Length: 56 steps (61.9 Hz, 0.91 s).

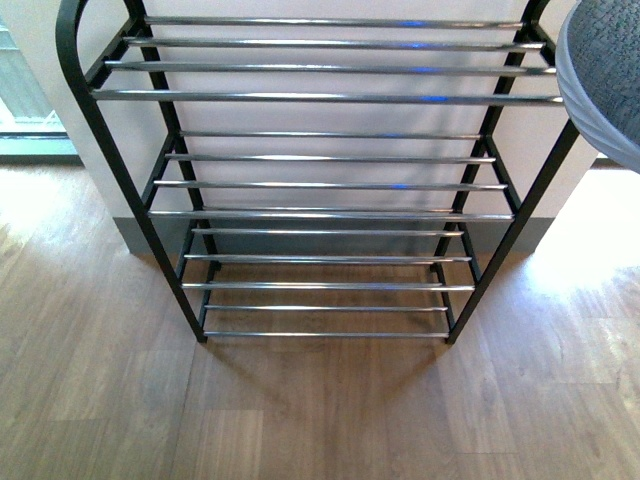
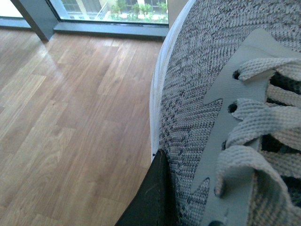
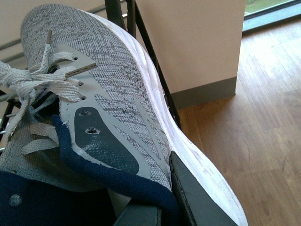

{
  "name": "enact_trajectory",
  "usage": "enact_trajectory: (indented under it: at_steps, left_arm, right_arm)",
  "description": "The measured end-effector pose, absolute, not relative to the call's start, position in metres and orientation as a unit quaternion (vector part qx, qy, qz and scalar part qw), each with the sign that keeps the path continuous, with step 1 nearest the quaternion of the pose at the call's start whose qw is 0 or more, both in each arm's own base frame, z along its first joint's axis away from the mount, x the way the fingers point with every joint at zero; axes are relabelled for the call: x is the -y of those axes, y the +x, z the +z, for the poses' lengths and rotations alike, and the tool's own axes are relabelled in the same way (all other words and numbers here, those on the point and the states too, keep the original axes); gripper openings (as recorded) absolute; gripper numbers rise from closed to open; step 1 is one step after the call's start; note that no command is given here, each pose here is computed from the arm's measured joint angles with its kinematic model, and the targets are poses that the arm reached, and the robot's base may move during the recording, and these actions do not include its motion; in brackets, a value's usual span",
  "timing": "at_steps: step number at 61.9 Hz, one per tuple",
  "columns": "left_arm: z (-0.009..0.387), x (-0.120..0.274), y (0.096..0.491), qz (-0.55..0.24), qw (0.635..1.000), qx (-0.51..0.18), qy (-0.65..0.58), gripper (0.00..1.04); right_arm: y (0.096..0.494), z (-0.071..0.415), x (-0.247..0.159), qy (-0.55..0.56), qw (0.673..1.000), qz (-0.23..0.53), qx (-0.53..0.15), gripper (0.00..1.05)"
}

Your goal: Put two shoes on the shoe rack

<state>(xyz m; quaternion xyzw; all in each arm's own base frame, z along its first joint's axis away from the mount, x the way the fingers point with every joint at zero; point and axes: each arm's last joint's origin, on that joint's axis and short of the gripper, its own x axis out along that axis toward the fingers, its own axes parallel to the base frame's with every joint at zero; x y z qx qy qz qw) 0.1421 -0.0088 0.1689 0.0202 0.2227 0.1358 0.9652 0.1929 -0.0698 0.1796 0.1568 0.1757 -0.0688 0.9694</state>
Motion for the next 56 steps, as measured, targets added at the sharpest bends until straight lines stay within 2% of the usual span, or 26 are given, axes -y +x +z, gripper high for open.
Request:
enact_trajectory:
  at_steps: [23, 27, 36, 46, 56]
  left_arm:
    - [0.169, 0.009, 0.142, 0.136, 0.965, -0.222, 0.020, 0.03]
    - [0.169, 0.009, 0.142, 0.136, 0.965, -0.222, 0.020, 0.03]
    - [0.169, 0.009, 0.142, 0.136, 0.965, -0.223, 0.020, 0.03]
    - [0.169, 0.009, 0.142, 0.136, 0.965, -0.223, 0.020, 0.03]
    - [0.169, 0.009, 0.142, 0.135, 0.965, -0.223, 0.020, 0.03]
  right_arm:
    - [0.193, 0.179, 0.070, 0.153, 0.971, -0.064, -0.172, 0.01]
    - [0.193, 0.180, 0.070, 0.103, 0.989, -0.028, -0.104, 0.01]
    - [0.202, 0.207, 0.067, 0.077, 0.995, -0.014, -0.055, 0.01]
    - [0.227, 0.235, 0.055, 0.097, 0.993, -0.013, -0.065, 0.01]
    - [0.266, 0.255, 0.035, 0.133, 0.985, -0.007, -0.111, 0.01]
